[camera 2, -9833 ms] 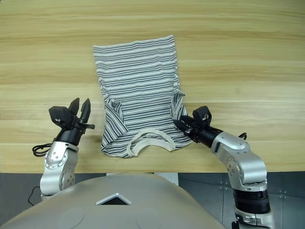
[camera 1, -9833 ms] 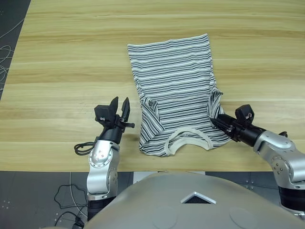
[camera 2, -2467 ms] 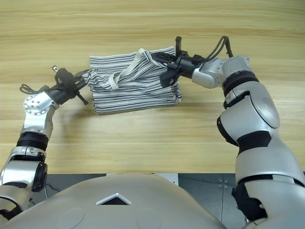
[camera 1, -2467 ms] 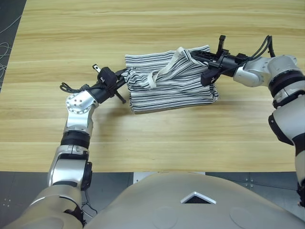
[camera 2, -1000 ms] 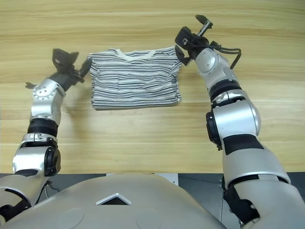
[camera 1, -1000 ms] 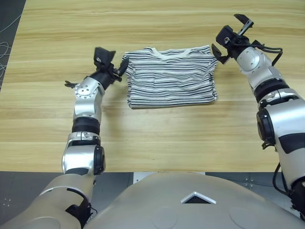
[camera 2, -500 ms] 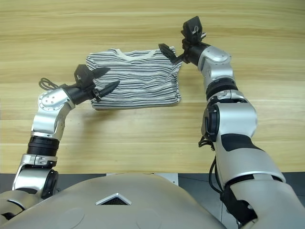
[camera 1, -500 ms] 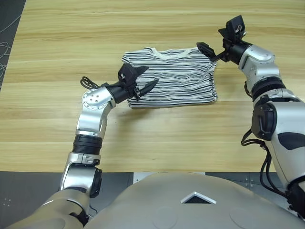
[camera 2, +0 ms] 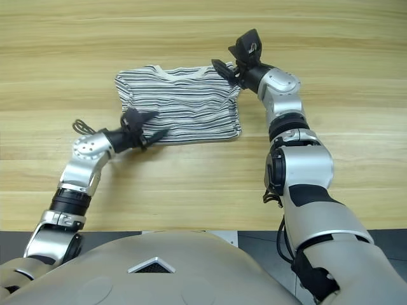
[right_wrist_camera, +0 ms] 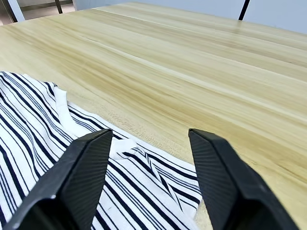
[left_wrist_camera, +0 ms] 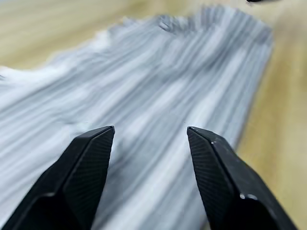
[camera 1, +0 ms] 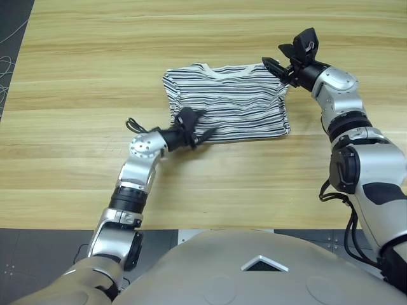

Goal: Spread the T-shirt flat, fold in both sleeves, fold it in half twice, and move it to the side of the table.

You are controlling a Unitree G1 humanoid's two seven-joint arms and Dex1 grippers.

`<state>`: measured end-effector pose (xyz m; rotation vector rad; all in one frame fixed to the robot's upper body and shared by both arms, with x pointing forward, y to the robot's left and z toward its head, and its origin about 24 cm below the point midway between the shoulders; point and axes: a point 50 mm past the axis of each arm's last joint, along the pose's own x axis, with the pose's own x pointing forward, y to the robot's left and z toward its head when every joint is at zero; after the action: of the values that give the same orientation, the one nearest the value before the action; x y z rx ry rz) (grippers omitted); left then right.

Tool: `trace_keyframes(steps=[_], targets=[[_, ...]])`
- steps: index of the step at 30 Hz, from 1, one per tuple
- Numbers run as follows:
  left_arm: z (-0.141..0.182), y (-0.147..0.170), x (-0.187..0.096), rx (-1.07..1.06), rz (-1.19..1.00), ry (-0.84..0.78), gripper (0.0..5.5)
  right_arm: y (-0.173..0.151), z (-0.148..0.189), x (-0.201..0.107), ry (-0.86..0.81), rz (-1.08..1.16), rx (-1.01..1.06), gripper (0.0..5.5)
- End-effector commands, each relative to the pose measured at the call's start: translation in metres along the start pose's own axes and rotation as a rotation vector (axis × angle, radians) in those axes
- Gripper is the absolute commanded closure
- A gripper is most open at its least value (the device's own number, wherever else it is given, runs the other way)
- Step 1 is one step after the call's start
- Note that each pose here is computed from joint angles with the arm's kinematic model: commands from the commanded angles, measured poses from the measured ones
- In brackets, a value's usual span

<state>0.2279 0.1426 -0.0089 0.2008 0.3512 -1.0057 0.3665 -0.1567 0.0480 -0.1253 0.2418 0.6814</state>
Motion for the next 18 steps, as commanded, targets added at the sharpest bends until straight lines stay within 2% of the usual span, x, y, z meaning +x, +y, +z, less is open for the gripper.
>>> trace_keyframes(steps=[1, 3, 7, 10, 15, 18], targets=[[-0.014, 0.002, -0.013, 0.042, -0.061, 0.109, 2.69, 0.003, 0.007, 0.006, -0.005, 0.014, -0.023, 3.28], [-0.023, 0.014, -0.021, 0.057, -0.037, 0.166, 2.69, 0.003, 0.007, 0.006, -0.005, 0.017, -0.005, 3.48], [-0.05, 0.038, -0.043, 0.089, -0.011, 0.3, 2.69, 0.003, 0.01, 0.007, -0.015, 0.009, 0.009, 3.48], [-0.064, 0.055, -0.07, 0.13, -0.034, 0.427, 2.69, 0.003, 0.01, 0.007, -0.013, 0.01, 0.008, 3.48], [-0.067, 0.079, -0.116, 0.128, -0.075, 0.556, 2.69, 0.005, 0.01, 0.008, -0.008, 0.02, -0.002, 3.48], [-0.059, 0.088, -0.132, 0.172, -0.111, 0.589, 2.69, 0.006, 0.008, 0.009, 0.0, 0.026, -0.008, 3.48]])
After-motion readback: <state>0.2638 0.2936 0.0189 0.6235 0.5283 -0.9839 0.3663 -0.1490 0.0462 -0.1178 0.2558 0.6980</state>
